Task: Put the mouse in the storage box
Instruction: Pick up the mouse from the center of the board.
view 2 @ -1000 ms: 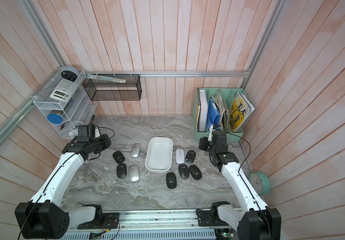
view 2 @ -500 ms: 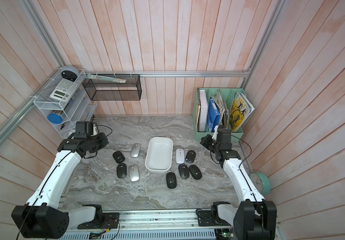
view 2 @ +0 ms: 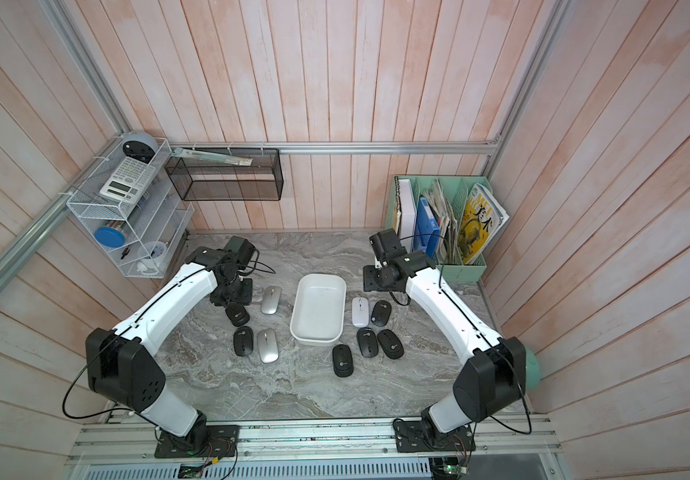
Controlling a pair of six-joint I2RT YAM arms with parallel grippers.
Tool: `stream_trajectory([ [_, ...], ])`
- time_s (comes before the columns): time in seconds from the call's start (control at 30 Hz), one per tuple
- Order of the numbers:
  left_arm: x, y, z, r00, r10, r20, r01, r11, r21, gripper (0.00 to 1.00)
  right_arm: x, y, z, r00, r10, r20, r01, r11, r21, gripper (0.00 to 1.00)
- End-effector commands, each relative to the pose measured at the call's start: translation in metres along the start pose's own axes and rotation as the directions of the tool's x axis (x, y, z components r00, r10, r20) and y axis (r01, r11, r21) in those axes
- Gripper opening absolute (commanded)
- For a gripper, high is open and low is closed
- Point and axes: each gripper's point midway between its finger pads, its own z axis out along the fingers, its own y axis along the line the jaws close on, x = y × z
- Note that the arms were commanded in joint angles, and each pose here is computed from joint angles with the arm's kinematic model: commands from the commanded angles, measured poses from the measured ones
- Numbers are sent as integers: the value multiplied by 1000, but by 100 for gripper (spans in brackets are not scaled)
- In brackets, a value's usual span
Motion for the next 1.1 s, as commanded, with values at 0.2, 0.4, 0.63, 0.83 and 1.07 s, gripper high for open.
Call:
stream_trajectory([
  [0.2,-19,-53,27,996,65,-68,-44,962,270,67,30,21,2,995,-30,-100,19,994,-111,71],
  [0.4,-48,-49,54,994,46,-94,-21,966,258,70,33,16,5,996,-13,-84,5,996,-94,71],
  [0.63,-65,-55,75,994,48,-100,-22,969,245,75,32,8,4,999,-23,-44,20,998,-61,80],
  [0.83,-63,-56,91,990,70,-121,-42,975,220,76,26,1,-2,998,6,60,-3,998,-56,84],
  [1.07,-64,-58,108,989,73,-128,-44,975,216,78,27,2,-4,998,18,64,-13,997,-79,84],
])
